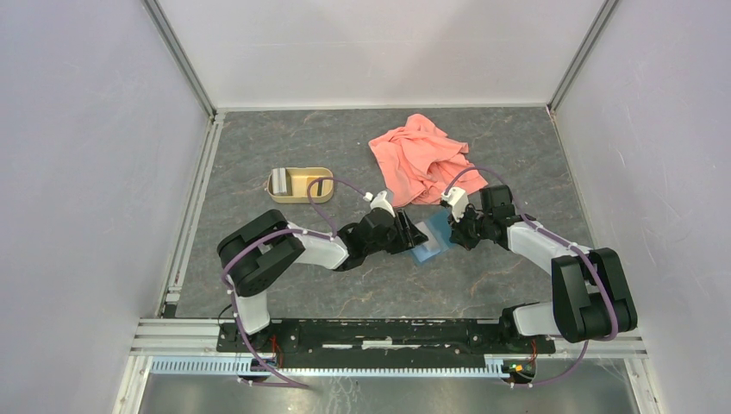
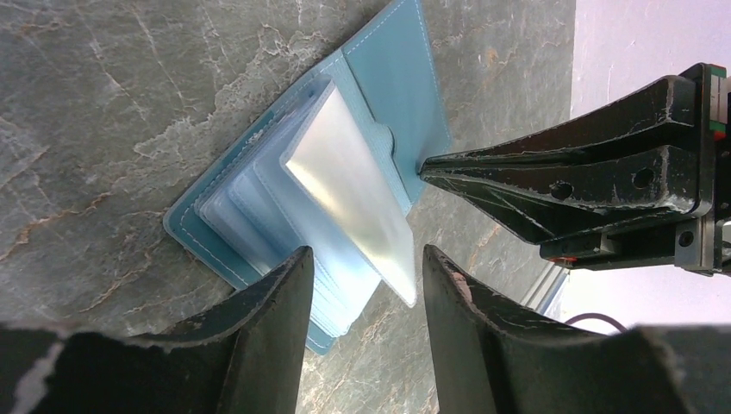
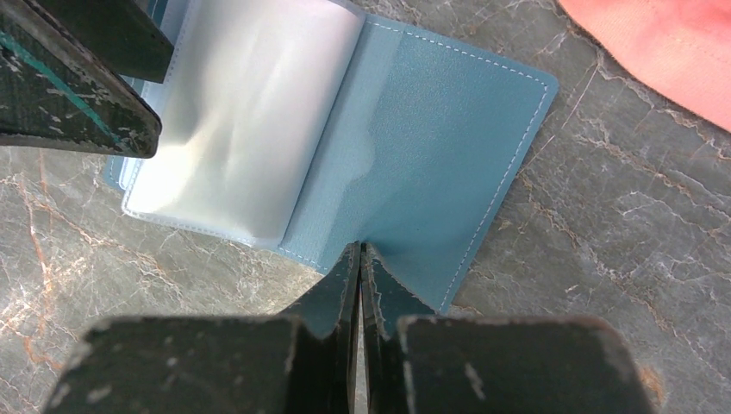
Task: Put the credit cards into the card holder
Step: Open the card holder at the center of the board.
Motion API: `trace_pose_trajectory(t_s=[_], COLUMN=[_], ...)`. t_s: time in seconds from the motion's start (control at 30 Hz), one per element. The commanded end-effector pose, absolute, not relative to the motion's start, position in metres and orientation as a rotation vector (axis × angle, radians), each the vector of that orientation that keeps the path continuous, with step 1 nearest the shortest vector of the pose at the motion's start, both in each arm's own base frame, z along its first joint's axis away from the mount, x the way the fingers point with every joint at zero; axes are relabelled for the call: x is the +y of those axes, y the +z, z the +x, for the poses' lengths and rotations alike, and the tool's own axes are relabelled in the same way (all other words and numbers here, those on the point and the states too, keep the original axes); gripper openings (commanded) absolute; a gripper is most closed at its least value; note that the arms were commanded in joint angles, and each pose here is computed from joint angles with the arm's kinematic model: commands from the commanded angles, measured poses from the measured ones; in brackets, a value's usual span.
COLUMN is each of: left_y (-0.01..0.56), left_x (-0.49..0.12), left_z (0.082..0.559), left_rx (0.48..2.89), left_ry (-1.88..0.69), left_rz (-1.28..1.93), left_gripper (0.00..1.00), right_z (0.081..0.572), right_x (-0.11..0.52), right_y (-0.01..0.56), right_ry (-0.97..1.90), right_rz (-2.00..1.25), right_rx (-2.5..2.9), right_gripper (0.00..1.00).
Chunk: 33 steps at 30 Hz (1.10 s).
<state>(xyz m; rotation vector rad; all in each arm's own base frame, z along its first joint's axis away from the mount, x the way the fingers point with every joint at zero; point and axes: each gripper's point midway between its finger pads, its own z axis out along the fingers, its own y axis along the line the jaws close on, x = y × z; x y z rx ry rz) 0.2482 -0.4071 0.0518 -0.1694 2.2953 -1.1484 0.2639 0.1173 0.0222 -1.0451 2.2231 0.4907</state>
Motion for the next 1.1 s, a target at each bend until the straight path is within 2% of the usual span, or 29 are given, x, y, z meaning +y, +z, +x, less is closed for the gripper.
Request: trace_pose_trajectory(t_s=[0.0, 0.33, 0.6, 1.07], left_y=[0.072, 0.071, 0.073, 0.085], left_x=[-0.412, -0.407, -0.407, -0.412], left_z=[0.249, 0.252, 0.244, 0.235], left_rx=[2.253, 2.254, 2.272, 2.237], left_ry=[-1.239, -1.239, -1.283, -1.401], left_rz=[-0.200, -0.219, -0.184, -0.174], left_gripper=[0.55, 0.47, 0.51, 0.50], right_z=[0.271, 0.271, 0.271, 0.271], right_x=[0.123, 0.123, 0.124, 0.124], right_y=[0.035, 0.035, 0.035, 0.034], right_ry=[0.492, 0.492, 0.494, 0.490], right_rz=[-1.066, -1.067, -1.071, -1.072], right_rx=[2.161, 2.161, 2.159, 2.161], right_gripper=[0.07, 0.07, 0.07, 0.07])
